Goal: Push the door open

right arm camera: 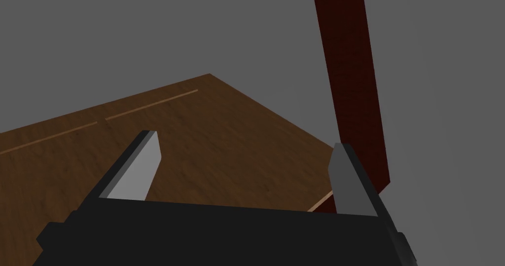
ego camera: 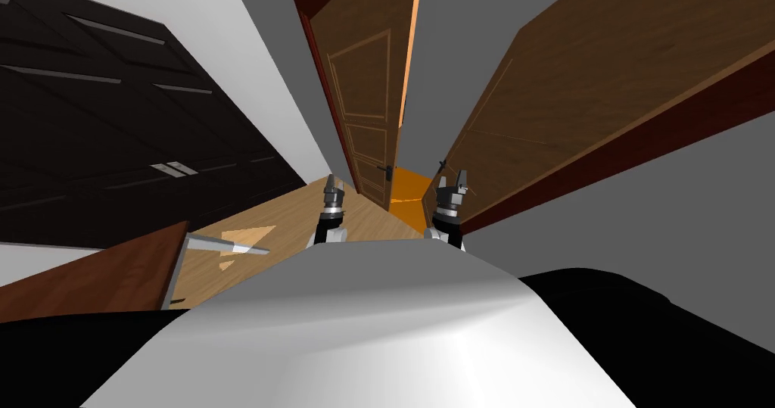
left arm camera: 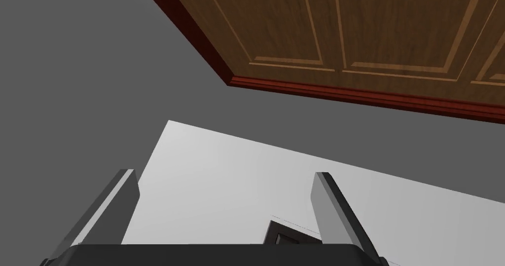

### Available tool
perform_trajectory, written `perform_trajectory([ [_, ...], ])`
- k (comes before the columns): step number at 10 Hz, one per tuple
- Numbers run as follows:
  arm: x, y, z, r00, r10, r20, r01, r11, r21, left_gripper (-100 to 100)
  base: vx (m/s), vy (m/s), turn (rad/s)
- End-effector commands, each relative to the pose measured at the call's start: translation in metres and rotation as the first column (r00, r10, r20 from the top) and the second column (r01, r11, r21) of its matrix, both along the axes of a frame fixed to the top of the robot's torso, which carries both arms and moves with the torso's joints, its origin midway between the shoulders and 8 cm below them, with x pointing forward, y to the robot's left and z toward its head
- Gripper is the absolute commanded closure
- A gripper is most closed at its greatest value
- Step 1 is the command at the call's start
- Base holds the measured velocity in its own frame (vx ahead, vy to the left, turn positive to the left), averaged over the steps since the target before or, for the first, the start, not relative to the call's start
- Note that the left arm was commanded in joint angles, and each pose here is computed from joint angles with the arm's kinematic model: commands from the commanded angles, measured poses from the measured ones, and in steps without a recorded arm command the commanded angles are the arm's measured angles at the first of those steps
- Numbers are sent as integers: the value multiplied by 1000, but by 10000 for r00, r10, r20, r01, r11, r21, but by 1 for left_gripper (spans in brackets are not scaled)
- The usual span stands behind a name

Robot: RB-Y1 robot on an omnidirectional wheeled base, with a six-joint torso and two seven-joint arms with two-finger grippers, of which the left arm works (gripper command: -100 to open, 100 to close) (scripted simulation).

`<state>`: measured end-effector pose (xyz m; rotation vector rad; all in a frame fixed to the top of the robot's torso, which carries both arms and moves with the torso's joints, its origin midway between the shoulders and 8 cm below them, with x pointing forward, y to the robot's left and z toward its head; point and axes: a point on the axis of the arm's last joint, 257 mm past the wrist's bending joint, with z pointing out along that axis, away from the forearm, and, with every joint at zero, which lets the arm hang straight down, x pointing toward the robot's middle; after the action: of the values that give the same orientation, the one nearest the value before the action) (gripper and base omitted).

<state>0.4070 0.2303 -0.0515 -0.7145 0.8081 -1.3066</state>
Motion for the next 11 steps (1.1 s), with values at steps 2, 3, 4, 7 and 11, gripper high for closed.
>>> perform_trajectory([
  [2,13,-13,-17,9984,-386,-419,382,9992,-114,-100,82,37,-78],
  [3,18,-18,-25,9968,-536,-589,528,9985,-158,-100,95,49,-94],
  [4,18,-18,-25,9968,-536,-589,528,9985,-158,-100,67,48,-31],
  [7,33,-34,-48,9888,-992,-1116,964,9949,-297,-100,75,53,-81],
  [11,55,-63,-88,9637,-1739,-2026,1664,9846,-535,-100,117,85,-125],
])
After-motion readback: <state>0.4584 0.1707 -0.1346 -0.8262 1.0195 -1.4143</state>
